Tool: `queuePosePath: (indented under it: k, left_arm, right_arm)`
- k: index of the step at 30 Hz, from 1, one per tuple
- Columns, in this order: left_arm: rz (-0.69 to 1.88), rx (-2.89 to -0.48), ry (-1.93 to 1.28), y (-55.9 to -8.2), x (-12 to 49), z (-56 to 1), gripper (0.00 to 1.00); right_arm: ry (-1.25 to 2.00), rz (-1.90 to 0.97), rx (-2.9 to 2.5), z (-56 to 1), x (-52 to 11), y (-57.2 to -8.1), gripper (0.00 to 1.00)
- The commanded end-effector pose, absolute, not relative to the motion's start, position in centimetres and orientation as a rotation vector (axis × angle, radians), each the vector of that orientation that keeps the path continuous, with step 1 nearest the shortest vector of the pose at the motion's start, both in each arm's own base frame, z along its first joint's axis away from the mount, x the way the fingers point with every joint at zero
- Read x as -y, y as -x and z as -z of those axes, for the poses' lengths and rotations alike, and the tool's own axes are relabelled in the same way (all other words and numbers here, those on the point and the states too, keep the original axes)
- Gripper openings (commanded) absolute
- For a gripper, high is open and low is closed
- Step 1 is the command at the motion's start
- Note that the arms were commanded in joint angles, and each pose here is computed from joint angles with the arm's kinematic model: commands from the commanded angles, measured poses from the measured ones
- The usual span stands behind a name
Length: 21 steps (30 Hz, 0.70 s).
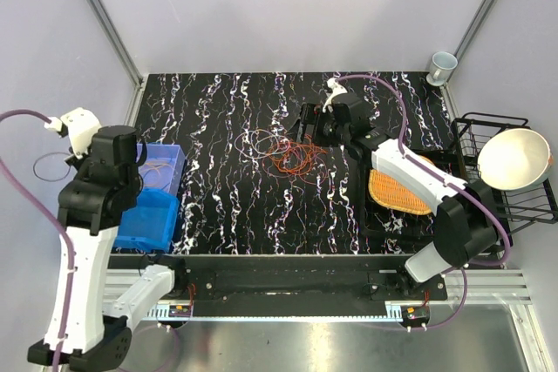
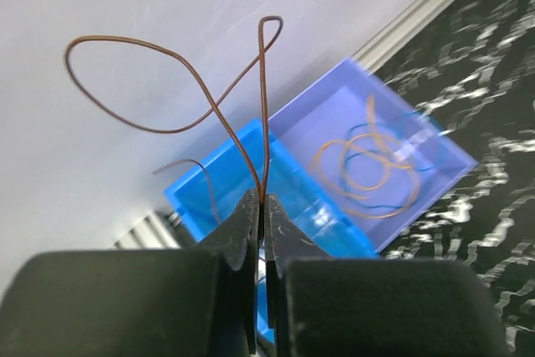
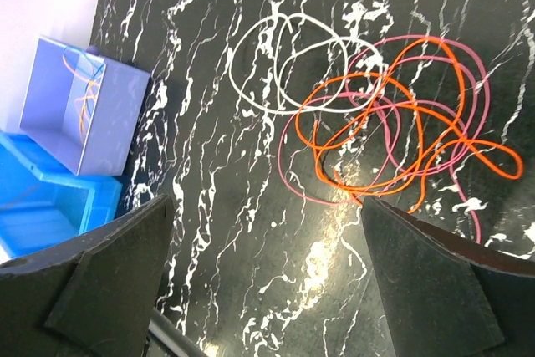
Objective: Untangle the cables
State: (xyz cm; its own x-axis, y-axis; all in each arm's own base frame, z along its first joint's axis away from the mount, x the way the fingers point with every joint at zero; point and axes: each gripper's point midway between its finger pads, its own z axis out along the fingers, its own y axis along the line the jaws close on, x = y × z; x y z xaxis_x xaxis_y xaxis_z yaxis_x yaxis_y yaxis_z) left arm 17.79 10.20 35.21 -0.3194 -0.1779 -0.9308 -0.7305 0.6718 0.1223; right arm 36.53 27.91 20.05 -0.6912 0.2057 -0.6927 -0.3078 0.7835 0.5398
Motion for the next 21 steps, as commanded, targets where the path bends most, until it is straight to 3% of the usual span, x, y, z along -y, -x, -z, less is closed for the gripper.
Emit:
queuePosePath:
  k: [1,4,8,21]
  left_arm:
    - [-0.615,-1.895,0.801,-18.4,-10.5,-31.0,0.00]
    - [-0.403,-1.978,0.850,-19.9,-9.5,-27.8,0.00]
    - [-0.455,-1.975,0.983,-19.6,-11.3,-25.2,0.00]
    - [-0.063,-1.995,1.179,-20.4,-10.4,-17.9,0.00]
  right_arm:
    - [0.092,-0.896,-2.170,-20.3,-28.8,-36.4,0.99]
    - [0.099,-0.919,-2.180,-20.0,-29.0,-36.1,0.98]
    - [0.105,-0.927,-2.189,-19.7,-28.9,-35.6,0.98]
    - [0.106,-0.931,-2.205,-19.1,-28.8,-35.3,0.98]
